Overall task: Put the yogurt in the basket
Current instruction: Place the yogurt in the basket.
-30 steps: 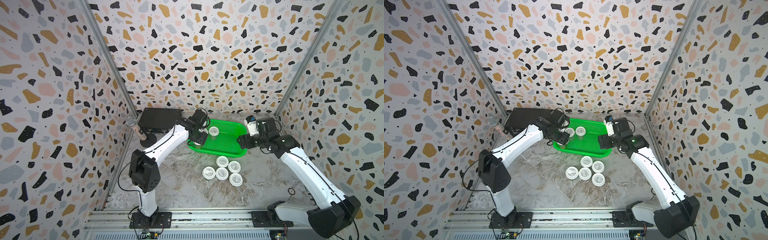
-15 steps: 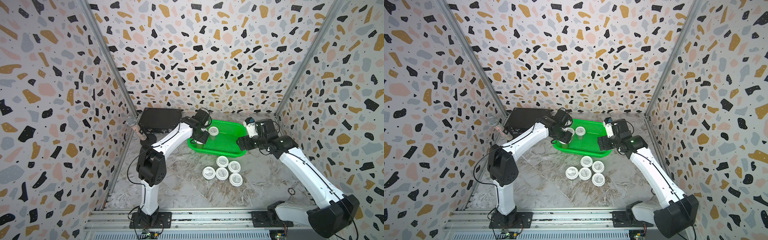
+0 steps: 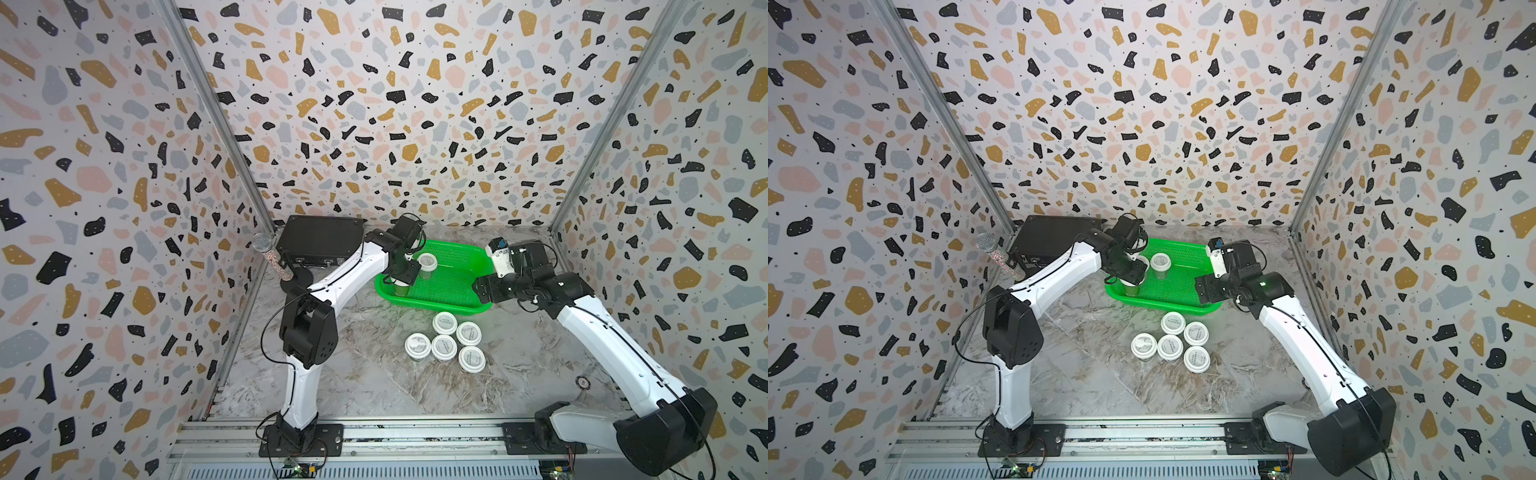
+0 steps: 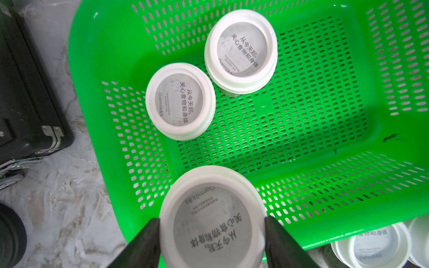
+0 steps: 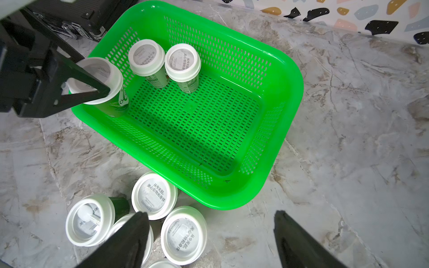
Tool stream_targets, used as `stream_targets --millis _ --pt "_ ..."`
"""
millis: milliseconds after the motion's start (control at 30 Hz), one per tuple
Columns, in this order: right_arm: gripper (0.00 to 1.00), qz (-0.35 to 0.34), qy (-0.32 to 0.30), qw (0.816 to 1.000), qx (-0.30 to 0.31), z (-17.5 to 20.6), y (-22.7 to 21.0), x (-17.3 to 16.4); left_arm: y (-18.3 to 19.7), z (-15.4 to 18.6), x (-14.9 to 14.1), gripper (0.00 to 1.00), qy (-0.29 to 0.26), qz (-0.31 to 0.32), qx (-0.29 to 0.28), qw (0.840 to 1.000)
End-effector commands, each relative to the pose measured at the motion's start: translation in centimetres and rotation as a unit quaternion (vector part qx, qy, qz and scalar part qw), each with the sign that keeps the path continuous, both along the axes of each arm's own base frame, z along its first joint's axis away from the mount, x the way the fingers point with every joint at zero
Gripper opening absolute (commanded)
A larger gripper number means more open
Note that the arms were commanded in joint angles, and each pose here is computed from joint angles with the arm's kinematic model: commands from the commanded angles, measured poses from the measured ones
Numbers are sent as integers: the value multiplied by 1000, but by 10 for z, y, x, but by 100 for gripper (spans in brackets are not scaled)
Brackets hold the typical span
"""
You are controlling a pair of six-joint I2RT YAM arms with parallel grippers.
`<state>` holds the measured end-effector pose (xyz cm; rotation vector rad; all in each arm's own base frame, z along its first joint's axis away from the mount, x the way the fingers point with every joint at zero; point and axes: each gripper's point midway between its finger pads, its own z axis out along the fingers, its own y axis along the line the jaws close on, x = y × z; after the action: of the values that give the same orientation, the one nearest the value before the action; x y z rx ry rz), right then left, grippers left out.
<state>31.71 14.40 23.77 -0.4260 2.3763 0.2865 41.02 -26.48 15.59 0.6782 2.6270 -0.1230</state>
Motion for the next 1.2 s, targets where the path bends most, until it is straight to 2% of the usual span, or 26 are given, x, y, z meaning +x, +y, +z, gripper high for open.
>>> stream_targets --millis 0,267,567,767,1167 --pt "89 -6 -7 1000 0 3 -3 1 6 -9 -5 69 15 1 -1 1000" --pt "89 -3 -7 1000 7 3 0 1 8 -33 -7 69 7 12 -13 1000" --pt "89 3 -3 1000 12 2 2 0 7 -35 3 70 -26 22 -26 999" --pt "89 19 6 1000 22 -1 9 -3 7 -43 4 72 -18 25 -20 999" --pt "89 73 48 996 36 -8 24 -18 12 -33 0 86 -15 27 -10 999"
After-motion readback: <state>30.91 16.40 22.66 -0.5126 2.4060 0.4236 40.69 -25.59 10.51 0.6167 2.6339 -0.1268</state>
